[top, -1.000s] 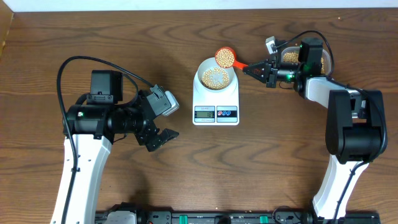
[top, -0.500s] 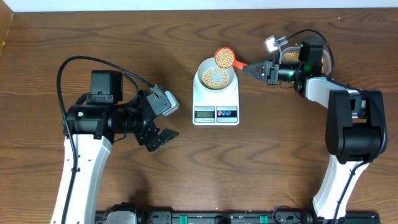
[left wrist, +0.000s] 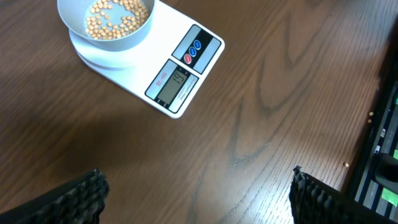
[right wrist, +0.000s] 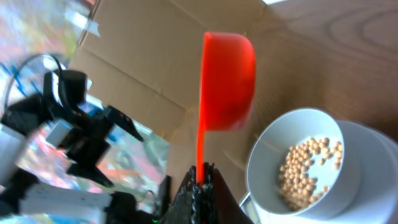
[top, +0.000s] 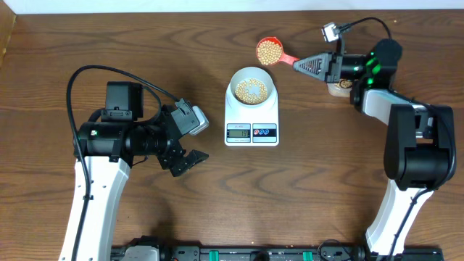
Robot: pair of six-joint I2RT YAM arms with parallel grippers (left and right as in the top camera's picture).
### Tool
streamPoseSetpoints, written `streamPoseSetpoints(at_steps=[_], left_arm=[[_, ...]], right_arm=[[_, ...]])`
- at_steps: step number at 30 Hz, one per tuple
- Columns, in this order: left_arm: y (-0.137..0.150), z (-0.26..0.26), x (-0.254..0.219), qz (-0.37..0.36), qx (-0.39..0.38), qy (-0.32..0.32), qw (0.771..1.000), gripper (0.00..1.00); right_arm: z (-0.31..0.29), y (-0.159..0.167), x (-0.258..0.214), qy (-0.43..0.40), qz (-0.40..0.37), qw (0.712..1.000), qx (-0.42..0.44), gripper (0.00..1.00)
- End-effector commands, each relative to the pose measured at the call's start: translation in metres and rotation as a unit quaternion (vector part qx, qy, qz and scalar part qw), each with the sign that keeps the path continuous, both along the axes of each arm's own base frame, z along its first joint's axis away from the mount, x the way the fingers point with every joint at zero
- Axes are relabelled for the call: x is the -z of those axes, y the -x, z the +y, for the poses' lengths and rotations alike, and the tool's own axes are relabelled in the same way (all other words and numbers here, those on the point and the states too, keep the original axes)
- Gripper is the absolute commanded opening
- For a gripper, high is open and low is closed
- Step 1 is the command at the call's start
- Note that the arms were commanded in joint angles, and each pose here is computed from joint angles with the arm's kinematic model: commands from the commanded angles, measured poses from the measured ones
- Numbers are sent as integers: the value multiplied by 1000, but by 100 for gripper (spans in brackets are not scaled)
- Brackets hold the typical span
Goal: Scoop item into bowl and weigh 50g on scale
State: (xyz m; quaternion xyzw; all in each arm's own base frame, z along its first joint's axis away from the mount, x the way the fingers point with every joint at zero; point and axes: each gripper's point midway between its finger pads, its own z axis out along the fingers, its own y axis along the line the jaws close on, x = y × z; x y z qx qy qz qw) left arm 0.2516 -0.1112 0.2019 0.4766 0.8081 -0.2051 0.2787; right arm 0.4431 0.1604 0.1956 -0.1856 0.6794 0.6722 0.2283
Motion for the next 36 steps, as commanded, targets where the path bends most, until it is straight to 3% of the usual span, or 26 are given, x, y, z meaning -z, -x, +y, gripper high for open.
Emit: streamPoseSetpoints(at_steps=[1, 10, 18, 26, 36], left_arm=[[-3, 0, -4, -9, 4, 0, 1000, 95], [-3, 0, -4, -9, 4, -1, 1000, 95], [-3, 0, -4, -9, 4, -1, 1000, 95], [-3, 0, -4, -9, 4, 0, 1000, 95], [-3, 0, -4, -9, 4, 0, 1000, 95]], right_arm=[[-11, -2, -5, -5, 133, 991, -1, 1], [-15, -6, 4, -12, 222, 975, 4, 1], [-13, -5, 6, -10, 213, 977, 2, 1], [2, 5, 17, -1, 98, 995, -14, 1], [8, 11, 33, 3, 42, 999, -21, 1]])
